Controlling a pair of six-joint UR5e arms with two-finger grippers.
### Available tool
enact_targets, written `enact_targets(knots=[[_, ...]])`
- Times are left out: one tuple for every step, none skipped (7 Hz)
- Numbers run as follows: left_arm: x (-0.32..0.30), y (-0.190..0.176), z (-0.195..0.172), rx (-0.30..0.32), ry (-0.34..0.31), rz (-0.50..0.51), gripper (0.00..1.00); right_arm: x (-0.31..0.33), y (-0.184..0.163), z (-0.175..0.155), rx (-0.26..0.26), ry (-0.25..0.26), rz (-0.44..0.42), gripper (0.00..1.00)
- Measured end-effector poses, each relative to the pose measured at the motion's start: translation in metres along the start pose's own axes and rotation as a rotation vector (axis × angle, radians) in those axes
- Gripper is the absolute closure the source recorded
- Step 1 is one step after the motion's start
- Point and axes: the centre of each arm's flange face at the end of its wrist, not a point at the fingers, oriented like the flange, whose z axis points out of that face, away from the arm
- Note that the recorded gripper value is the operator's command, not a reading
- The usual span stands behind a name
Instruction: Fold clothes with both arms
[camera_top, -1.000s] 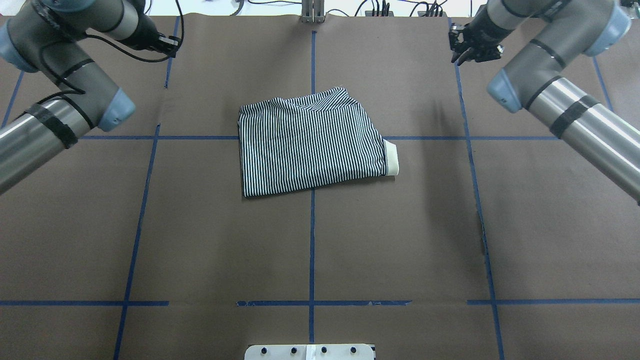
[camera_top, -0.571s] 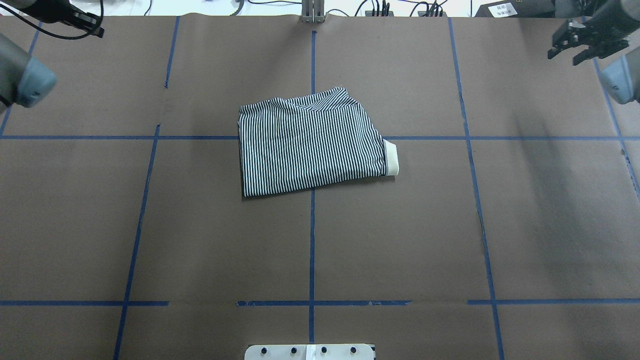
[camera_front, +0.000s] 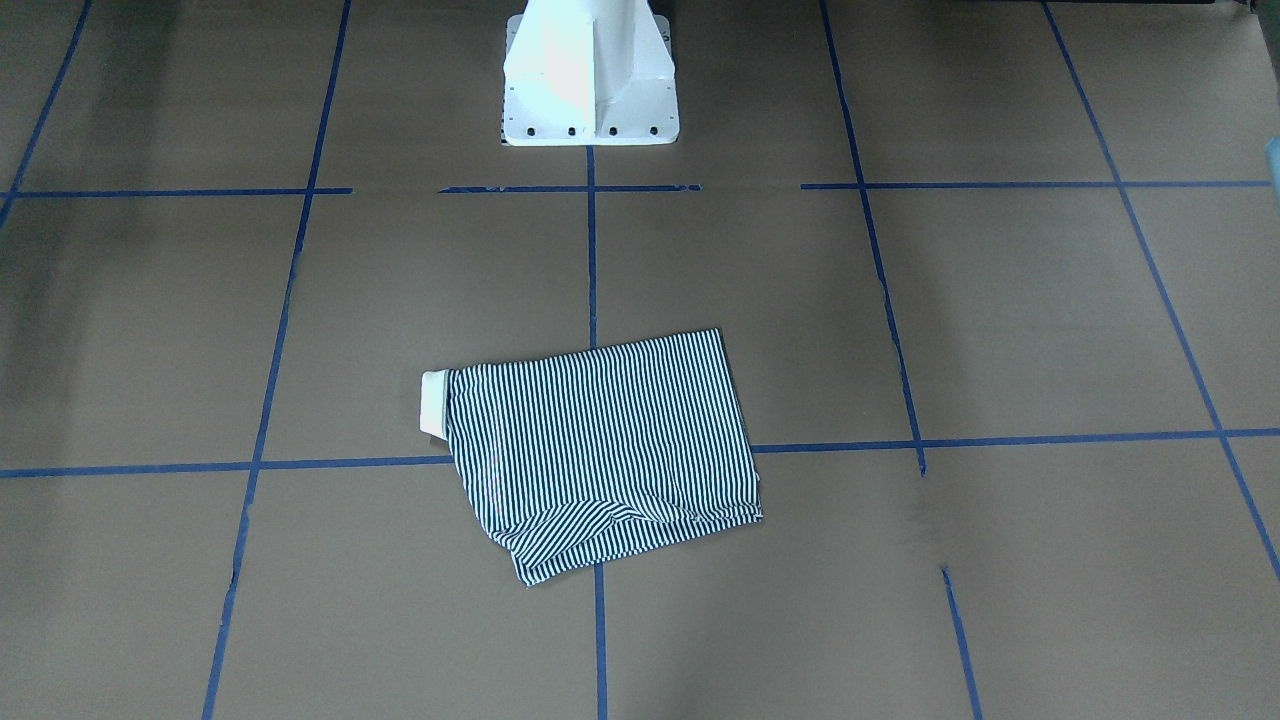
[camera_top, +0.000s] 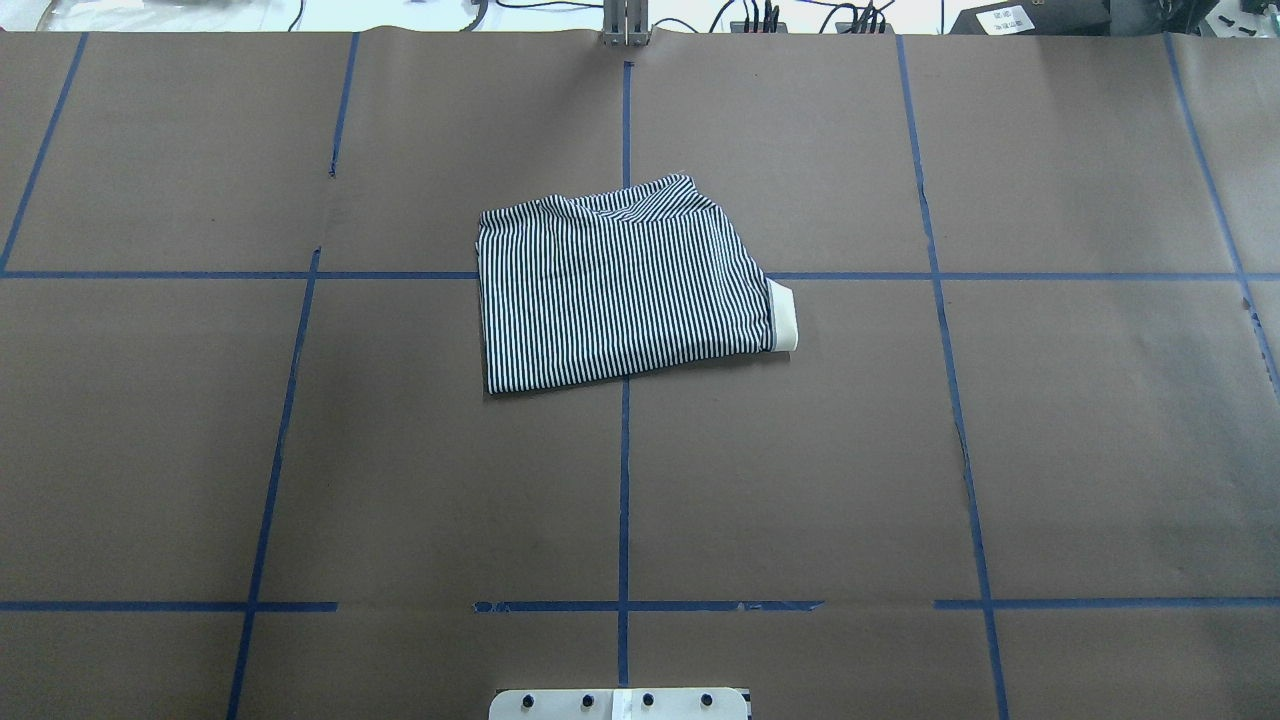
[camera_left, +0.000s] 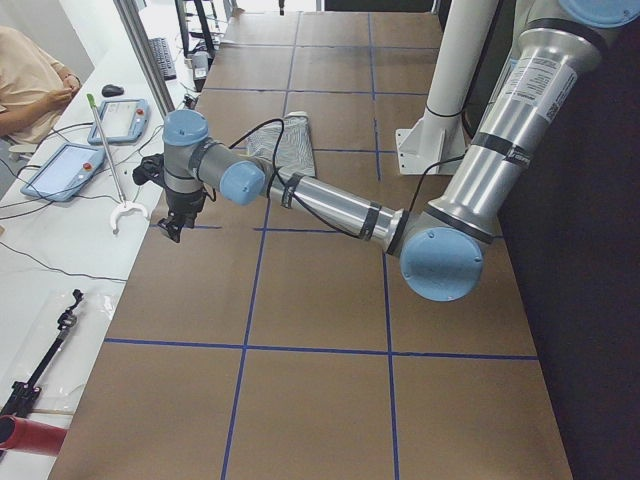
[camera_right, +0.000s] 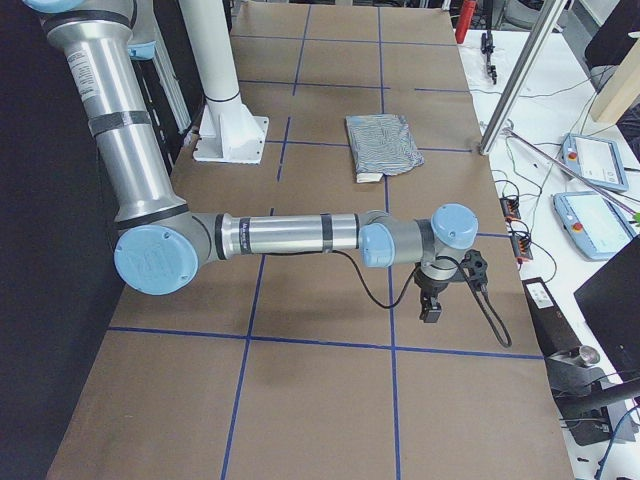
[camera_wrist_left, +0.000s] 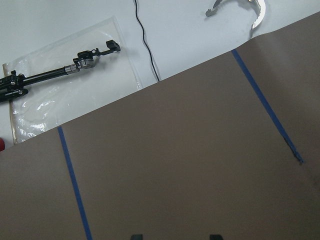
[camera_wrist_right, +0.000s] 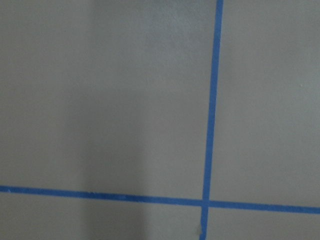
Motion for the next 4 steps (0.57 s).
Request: enact_targets(knots=[[-0.014,0.035,-0.014,-0.024,0.013,-0.011,0.00,0.011,0.024,0.003,-0.016,0.006,-0.016,0.00],[-0.024,0.067,-0.025,-0.055,0.029,-0.008,0.00,0.020,0.042,0.002,-0.020,0.006,-0.012,0.00],[-0.025,0.094,-0.030,-0.088,0.038,-0.005,0.00,0.026,0.056,-0.004,-0.024,0.006,0.006,0.00],[-0.024,0.117,-0.029,-0.121,0.043,-0.019,0.00,0.029,0.076,-0.011,-0.038,0.009,0.034,0.00]])
